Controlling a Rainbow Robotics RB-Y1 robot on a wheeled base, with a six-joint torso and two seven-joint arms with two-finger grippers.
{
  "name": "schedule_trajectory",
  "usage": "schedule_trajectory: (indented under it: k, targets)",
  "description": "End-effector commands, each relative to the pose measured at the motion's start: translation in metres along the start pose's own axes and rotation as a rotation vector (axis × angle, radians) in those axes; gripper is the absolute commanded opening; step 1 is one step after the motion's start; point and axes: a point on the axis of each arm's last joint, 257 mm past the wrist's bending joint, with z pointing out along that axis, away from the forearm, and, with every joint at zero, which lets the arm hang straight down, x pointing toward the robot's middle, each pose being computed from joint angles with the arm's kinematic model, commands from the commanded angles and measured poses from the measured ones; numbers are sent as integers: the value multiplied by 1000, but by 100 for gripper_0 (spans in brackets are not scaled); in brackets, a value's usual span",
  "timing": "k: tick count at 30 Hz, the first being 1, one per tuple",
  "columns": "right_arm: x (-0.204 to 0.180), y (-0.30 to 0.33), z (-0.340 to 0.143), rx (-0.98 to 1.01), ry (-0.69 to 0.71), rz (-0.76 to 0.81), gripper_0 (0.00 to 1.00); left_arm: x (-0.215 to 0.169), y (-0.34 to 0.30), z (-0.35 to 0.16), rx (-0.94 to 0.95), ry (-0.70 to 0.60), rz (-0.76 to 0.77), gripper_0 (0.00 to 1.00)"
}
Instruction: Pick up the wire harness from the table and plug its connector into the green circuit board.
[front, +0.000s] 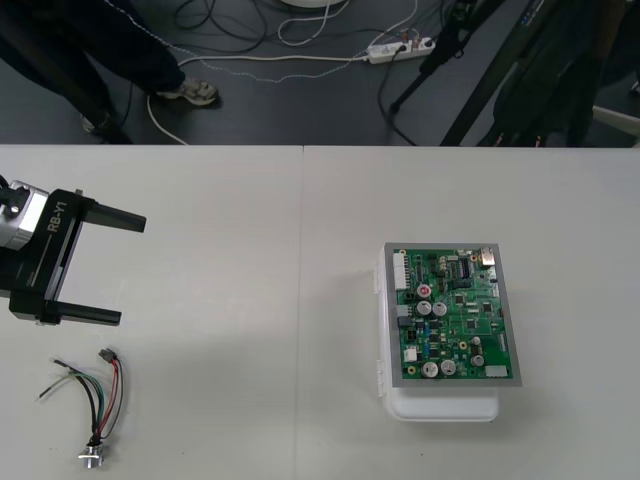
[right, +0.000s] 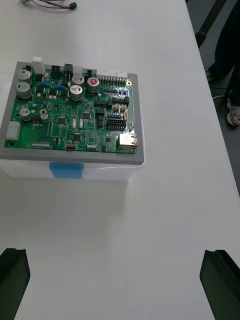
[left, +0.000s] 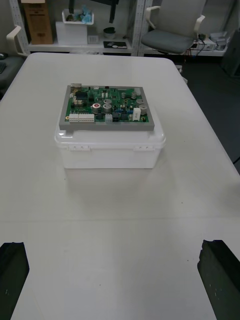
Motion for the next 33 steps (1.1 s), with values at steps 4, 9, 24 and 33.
schedule_trajectory:
  k: [4, 9, 24, 33]
  targets:
    - [2, 7, -6, -52, 48, -32, 100, -3, -8, -11, 31, 38, -42, 100]
    - [2, 7, -6, -52, 48, -32, 100, -3, -8, -11, 31, 38, -42, 100]
    - [2, 7, -6, -52, 48, -32, 100, -3, -8, -11, 31, 38, -42, 100]
    - [2, 7, -6, -52, 48, -32, 100, 21, -27, 5, 52, -7, -128, 100]
